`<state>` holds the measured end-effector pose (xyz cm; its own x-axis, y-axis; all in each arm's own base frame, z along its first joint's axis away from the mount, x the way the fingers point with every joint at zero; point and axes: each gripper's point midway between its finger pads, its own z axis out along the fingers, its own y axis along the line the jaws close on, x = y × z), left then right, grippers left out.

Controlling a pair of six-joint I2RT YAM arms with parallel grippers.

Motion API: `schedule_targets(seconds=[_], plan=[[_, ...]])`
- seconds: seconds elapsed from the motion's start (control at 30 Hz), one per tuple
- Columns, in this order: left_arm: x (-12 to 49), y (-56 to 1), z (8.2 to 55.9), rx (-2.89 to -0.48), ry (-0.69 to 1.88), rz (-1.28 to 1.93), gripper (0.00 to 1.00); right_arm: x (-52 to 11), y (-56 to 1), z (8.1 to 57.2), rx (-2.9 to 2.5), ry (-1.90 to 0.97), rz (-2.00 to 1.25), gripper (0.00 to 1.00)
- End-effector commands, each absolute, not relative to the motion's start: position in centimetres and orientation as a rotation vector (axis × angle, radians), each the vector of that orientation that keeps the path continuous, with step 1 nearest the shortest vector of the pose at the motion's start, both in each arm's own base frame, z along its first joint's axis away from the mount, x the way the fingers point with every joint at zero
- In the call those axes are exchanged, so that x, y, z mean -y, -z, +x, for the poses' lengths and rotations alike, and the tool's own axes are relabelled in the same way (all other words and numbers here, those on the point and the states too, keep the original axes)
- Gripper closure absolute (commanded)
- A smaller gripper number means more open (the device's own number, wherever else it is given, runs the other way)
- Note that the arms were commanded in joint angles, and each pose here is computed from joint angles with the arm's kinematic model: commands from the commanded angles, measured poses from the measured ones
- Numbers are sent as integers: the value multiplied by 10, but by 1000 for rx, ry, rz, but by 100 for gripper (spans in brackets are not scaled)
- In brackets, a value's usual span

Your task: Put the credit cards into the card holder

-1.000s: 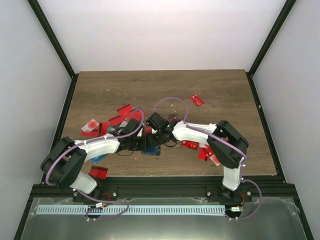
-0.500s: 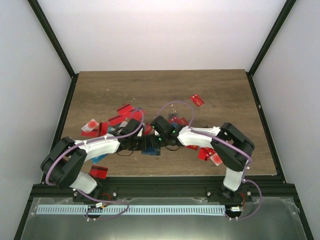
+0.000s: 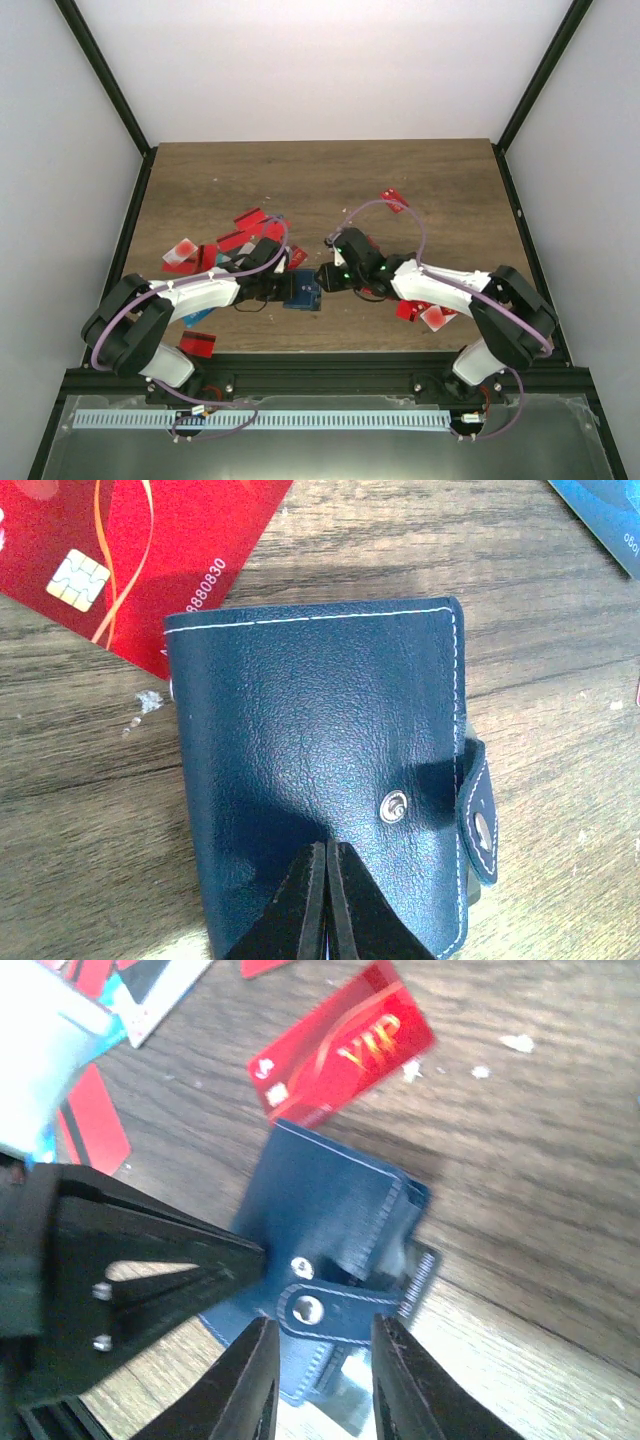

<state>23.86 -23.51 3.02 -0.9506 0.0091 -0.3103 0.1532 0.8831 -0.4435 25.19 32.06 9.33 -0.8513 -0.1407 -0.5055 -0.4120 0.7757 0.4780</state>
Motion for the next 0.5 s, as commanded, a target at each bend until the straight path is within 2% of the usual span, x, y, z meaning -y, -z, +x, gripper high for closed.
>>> schedule_targets(seconds=[0.0, 0.2, 0.47], plan=[[235, -23, 230, -2788, 670, 173, 96, -310, -83, 245, -2523, -903, -403, 74], [239, -36, 233, -2749, 707, 189, 96, -315, -70, 241, -2512, -1023, -393, 79], [244, -56, 240, -2689, 740, 202, 90, -331, -64, 239, -2499, -1160, -440, 81]])
